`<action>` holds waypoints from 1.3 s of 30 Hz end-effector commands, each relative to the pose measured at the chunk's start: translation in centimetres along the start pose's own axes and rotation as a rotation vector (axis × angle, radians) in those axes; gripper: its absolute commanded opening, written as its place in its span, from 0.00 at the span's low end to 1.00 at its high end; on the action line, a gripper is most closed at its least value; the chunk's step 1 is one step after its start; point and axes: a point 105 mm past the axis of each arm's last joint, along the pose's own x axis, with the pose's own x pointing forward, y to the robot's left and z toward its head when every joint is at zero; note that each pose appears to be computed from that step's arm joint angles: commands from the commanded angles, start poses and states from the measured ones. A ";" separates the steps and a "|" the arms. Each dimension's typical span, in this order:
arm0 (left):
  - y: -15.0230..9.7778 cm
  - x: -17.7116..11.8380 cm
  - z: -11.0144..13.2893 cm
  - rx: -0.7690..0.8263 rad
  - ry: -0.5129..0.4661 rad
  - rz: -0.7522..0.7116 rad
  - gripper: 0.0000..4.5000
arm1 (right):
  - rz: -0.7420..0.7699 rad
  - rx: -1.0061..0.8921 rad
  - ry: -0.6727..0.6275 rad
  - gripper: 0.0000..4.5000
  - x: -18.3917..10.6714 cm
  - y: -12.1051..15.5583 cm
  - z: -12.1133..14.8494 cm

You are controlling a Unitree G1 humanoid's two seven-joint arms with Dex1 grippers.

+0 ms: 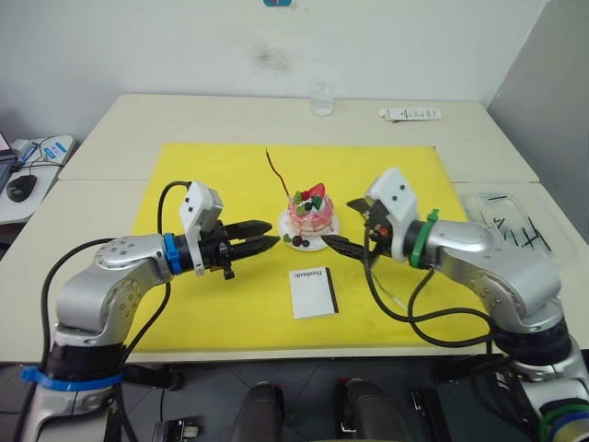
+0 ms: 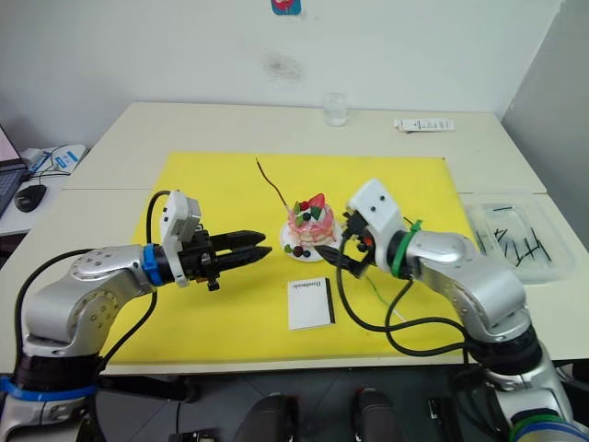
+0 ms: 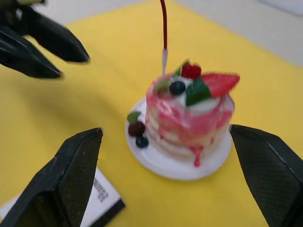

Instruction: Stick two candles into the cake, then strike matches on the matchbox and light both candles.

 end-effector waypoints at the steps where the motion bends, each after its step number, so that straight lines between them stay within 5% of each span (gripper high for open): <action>1: -3.3 0.1 1.8 0.094 -0.028 -0.131 0.64 | 0.017 -0.030 0.002 1.00 -2.0 0.0 0.1; 4: -5.0 0.6 1.3 0.190 -0.005 -0.201 0.84 | 0.026 -0.037 0.095 1.00 -3.4 -0.3 -2.2; 15: -7.4 2.0 0.8 0.263 -0.059 -0.281 0.84 | 0.036 0.014 0.233 1.00 -5.4 1.8 -7.1; 22: -7.1 2.5 0.8 0.271 -0.071 -0.275 0.84 | -0.054 0.011 0.298 1.00 -6.4 0.8 -9.4; 26: -7.2 2.4 0.8 0.281 -0.075 -0.286 0.85 | -0.039 0.016 0.319 0.78 -6.8 1.1 -10.0; 35: -6.8 2.8 0.7 0.290 -0.075 -0.290 0.85 | -0.003 0.027 0.320 0.04 -6.7 1.4 -10.0; 39: -6.9 3.0 0.4 0.283 -0.078 -0.291 0.85 | 0.010 0.003 0.331 0.01 -7.5 0.5 -9.4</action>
